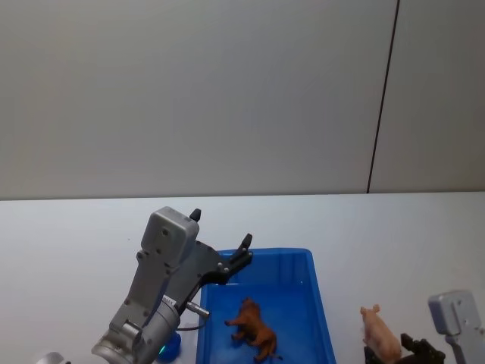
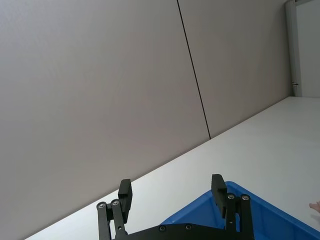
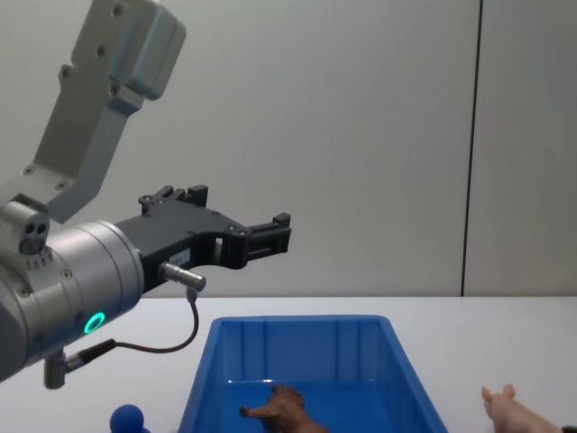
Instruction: Pick up the two dolls from the table and place them into the box.
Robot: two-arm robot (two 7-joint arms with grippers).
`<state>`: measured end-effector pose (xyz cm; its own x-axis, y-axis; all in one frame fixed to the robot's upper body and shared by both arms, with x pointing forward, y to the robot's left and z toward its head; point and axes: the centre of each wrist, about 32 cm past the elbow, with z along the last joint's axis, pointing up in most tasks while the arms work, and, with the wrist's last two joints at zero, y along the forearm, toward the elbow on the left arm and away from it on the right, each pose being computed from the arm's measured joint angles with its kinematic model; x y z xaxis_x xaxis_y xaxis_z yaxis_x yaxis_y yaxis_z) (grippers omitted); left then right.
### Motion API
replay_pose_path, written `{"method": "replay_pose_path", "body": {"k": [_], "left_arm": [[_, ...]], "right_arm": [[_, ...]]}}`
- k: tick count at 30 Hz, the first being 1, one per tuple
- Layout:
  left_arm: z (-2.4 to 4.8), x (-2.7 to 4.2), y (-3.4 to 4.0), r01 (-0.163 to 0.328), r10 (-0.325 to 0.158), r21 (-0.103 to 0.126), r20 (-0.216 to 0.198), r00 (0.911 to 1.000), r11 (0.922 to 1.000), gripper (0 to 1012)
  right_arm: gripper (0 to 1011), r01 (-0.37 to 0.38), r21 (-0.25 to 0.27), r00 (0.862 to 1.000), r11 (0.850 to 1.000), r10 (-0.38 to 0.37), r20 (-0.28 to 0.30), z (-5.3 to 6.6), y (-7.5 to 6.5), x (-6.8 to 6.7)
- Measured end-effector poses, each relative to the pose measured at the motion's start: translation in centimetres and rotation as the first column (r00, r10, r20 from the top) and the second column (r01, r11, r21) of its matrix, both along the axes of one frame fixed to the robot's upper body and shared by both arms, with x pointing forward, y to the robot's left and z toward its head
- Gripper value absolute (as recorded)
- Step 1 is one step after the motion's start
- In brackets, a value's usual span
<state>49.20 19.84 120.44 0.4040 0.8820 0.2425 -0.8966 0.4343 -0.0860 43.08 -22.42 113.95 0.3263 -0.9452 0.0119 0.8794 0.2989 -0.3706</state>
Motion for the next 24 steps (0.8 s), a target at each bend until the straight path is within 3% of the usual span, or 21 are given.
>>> {"method": "replay_pose_path", "body": {"k": [3, 11, 16, 24], "left_arm": [[0.0, 0.0, 0.0, 0.0, 0.0, 0.0, 0.0, 1.0, 1.0, 1001], [0.0, 0.0, 0.0, 0.0, 0.0, 0.0, 0.0, 1.0, 1.0, 1001], [0.0, 0.0, 0.0, 0.0, 0.0, 0.0, 0.0, 1.0, 1.0, 1001], [0.0, 0.0, 0.0, 0.0, 0.0, 0.0, 0.0, 1.0, 1.0, 1001]], "right_arm": [[675, -0.003, 0.002, 1.0, 1.0, 0.003, -0.003, -0.4, 0.1, 0.0], [398, -0.007, 0.0, 1.0, 1.0, 0.007, 0.012, -1.0, 0.3, -0.1], [362, -0.004, -0.007, 0.999, 1.0, 0.004, 0.041, -0.9, 0.4, -0.2], [362, -0.011, -0.007, 0.991, 1.0, 0.012, 0.13, 0.4, 0.9, -0.2]]}}
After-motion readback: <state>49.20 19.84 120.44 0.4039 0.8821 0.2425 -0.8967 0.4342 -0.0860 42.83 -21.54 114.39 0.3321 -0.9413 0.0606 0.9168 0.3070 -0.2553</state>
